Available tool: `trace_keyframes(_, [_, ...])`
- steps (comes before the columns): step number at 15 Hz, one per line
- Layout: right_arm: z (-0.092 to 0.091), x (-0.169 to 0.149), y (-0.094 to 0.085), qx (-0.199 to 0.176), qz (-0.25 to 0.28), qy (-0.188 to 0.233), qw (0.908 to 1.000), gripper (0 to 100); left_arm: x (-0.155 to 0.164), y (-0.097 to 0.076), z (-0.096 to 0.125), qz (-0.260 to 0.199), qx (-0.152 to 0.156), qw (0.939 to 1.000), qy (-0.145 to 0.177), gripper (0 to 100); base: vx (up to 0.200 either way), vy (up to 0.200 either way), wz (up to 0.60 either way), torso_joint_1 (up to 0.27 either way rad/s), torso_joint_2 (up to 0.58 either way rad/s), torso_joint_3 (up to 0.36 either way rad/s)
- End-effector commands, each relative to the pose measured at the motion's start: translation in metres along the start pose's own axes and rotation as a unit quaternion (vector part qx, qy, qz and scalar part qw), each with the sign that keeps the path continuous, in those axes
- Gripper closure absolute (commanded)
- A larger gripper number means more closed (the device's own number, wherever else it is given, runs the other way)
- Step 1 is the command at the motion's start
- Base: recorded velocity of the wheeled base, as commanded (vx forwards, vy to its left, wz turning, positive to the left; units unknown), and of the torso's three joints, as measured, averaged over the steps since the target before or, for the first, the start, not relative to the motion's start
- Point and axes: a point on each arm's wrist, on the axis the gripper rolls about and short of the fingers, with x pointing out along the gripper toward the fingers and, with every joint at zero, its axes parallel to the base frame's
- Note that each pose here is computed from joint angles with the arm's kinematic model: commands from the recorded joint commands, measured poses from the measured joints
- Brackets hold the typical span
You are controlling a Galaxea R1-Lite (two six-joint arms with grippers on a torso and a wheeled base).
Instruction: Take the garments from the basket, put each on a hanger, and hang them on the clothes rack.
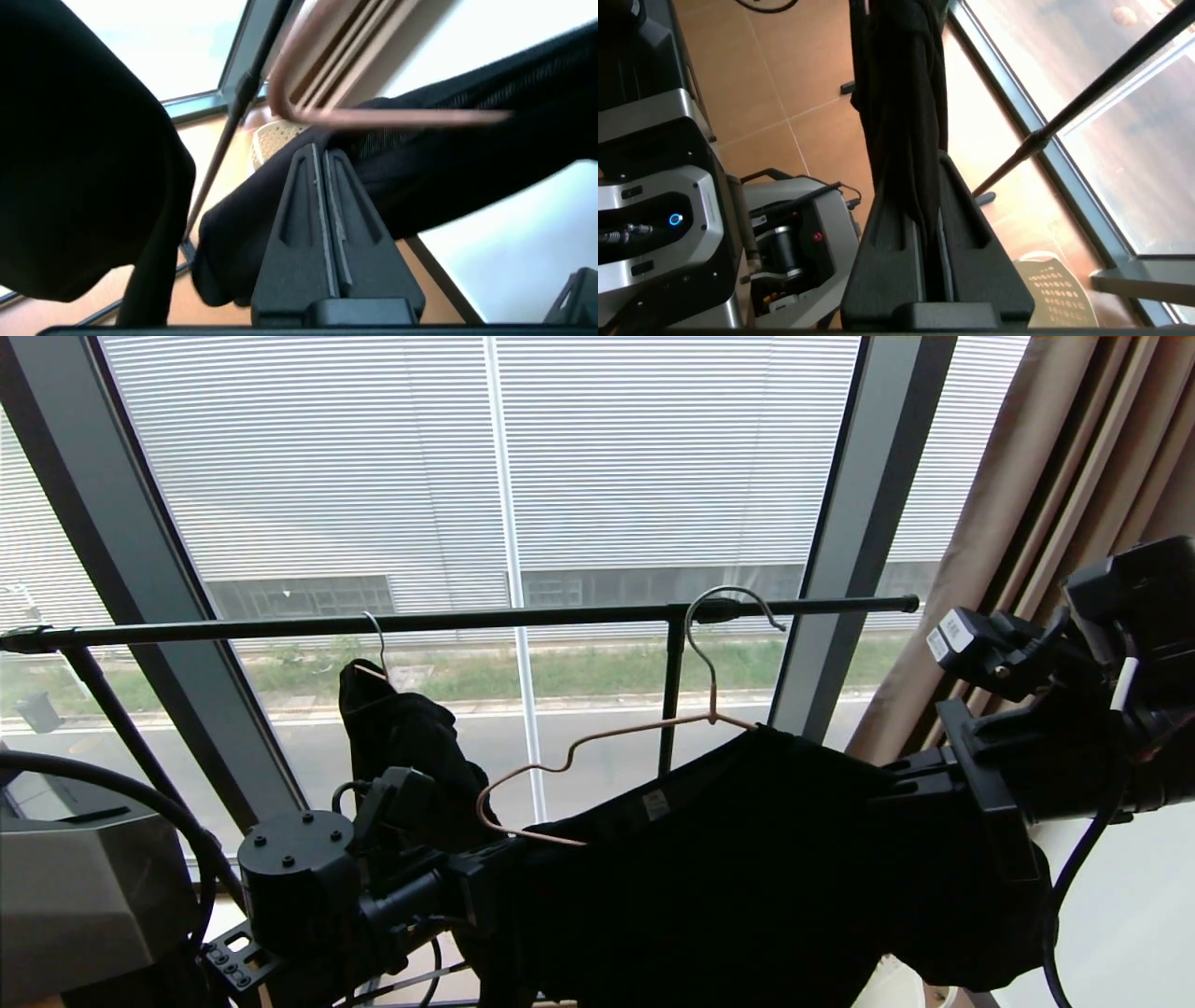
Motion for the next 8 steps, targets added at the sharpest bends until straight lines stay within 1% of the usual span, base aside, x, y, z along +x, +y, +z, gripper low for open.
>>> trace_keyframes(1, [-0.009,-0.008,0.008,0.003,-0.007,-0.002,1.0,100,-0.002,0.001,0.003,0.001,0.0,1.0,-0.008,100,0.0,0.0,0.0,0.0,0.0,0.0])
trace_keyframes(4, [-0.024,-0.011,0.01,0.014,-0.02,0.002,0.9997,100,0.0,0.002,0.007,0.001,0.0,0.9999,-0.015,100,0.0,0.0,0.0,0.0,0.0,0.0])
trace_keyframes(6, [-0.031,-0.012,0.009,0.017,-0.03,-0.001,0.9994,100,0.002,0.002,0.009,0.001,0.001,0.9998,-0.02,100,0.0,0.0,0.0,0.0,0.0,0.0])
trace_keyframes(8, [-0.038,-0.016,0.013,0.015,-0.035,-0.001,0.9993,100,0.003,0.002,0.011,-0.001,0.002,0.9997,-0.024,100,0.0,0.0,0.0,0.0,0.0,0.0])
